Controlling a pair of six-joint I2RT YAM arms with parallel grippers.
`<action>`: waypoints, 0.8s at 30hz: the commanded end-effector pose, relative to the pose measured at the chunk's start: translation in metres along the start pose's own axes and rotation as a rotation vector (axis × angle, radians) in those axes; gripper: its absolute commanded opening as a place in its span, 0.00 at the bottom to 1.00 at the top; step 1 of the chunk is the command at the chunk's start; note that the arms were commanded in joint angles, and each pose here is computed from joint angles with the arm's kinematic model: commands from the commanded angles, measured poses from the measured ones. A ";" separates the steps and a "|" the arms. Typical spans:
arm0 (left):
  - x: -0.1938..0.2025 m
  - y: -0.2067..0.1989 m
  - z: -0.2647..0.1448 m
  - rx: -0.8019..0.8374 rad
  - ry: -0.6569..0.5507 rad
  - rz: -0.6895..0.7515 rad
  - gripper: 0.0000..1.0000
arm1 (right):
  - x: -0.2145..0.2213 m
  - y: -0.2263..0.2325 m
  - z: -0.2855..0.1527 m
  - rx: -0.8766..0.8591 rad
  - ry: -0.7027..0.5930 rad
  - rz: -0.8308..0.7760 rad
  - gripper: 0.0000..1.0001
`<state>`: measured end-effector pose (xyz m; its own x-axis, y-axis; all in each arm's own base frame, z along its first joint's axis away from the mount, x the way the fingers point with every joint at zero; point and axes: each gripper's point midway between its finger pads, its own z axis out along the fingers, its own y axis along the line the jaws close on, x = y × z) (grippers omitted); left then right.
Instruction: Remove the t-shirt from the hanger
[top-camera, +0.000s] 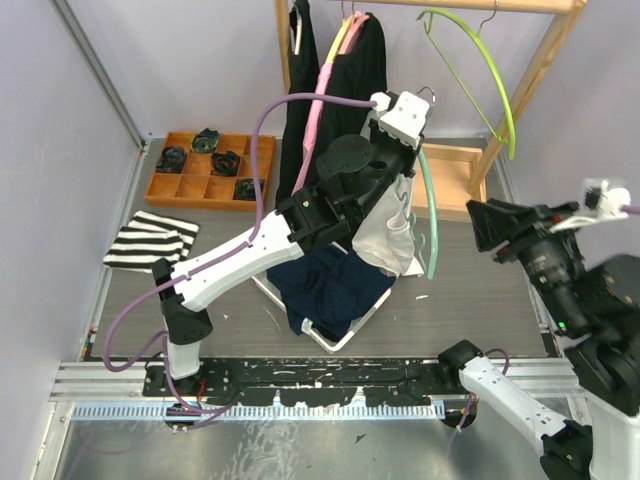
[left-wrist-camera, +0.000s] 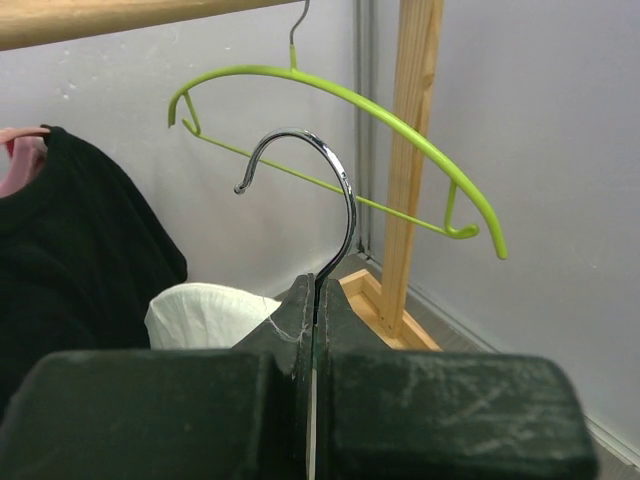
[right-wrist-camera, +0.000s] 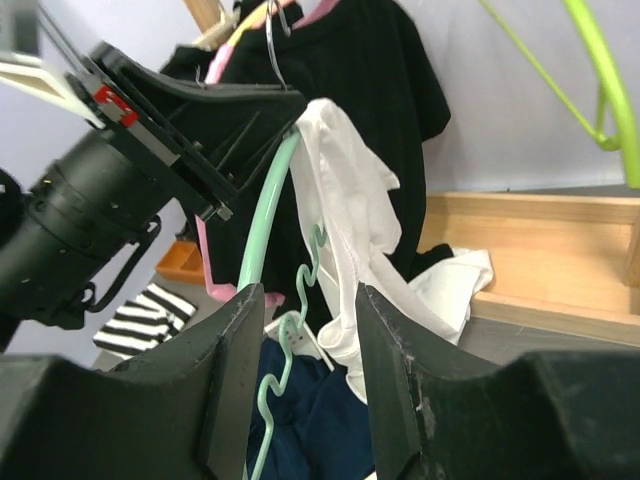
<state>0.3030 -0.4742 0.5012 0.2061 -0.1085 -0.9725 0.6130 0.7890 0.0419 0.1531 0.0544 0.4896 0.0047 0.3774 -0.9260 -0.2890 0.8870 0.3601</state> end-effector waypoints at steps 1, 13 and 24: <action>-0.049 0.015 -0.006 -0.057 -0.118 -0.021 0.00 | 0.013 0.012 0.026 -0.039 0.078 -0.040 0.48; -0.036 0.006 0.007 -0.057 -0.086 0.010 0.00 | 0.031 0.016 0.051 -0.049 0.134 -0.053 0.49; -0.031 0.003 0.014 -0.062 -0.075 0.031 0.00 | 0.035 0.021 0.058 -0.069 0.156 -0.051 0.52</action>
<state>0.3144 -0.4876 0.4989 0.2364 -0.0568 -0.9700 0.5717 0.8153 0.0916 0.1950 0.0938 0.4613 -0.1499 0.2849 -0.9468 -0.3254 0.8900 0.3193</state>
